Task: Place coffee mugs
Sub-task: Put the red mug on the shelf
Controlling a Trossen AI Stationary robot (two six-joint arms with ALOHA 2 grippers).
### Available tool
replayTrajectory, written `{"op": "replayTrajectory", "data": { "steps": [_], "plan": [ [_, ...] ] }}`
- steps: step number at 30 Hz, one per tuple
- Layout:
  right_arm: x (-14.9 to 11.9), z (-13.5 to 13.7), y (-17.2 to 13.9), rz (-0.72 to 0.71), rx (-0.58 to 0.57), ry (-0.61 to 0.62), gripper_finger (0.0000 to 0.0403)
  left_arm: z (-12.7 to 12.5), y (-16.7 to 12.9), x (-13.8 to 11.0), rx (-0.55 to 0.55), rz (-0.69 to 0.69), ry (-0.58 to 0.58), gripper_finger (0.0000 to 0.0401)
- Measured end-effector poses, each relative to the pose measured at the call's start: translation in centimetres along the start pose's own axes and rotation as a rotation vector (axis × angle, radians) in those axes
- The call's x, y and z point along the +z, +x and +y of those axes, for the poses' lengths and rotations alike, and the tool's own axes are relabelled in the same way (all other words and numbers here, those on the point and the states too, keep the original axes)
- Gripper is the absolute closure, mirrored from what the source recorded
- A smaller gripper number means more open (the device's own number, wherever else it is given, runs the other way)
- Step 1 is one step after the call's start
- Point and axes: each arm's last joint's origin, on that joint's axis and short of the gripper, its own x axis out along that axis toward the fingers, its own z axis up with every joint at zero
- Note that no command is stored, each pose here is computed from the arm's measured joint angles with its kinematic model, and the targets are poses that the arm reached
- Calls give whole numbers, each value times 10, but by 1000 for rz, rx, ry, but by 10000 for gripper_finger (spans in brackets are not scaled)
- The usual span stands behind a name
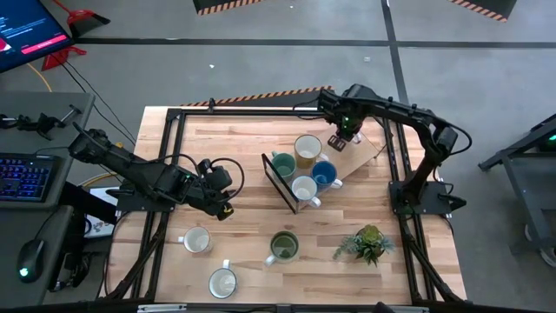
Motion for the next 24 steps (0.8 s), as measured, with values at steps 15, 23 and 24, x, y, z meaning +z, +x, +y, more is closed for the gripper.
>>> {"op": "replayTrajectory", "data": {
  "steps": [15, 23, 24],
  "plan": [
    [5, -7, 1, -47, -4, -9, 359, 0, 0, 0, 0, 0, -1, 265],
    [6, -7, 1, -56, -13, -9, 359, 0, 0, 0, 0, 0, -18, 265],
    [6, -7, 1, -56, -15, -9, 359, 0, 0, 0, 0, -1, -18, 265]
  ]
}}
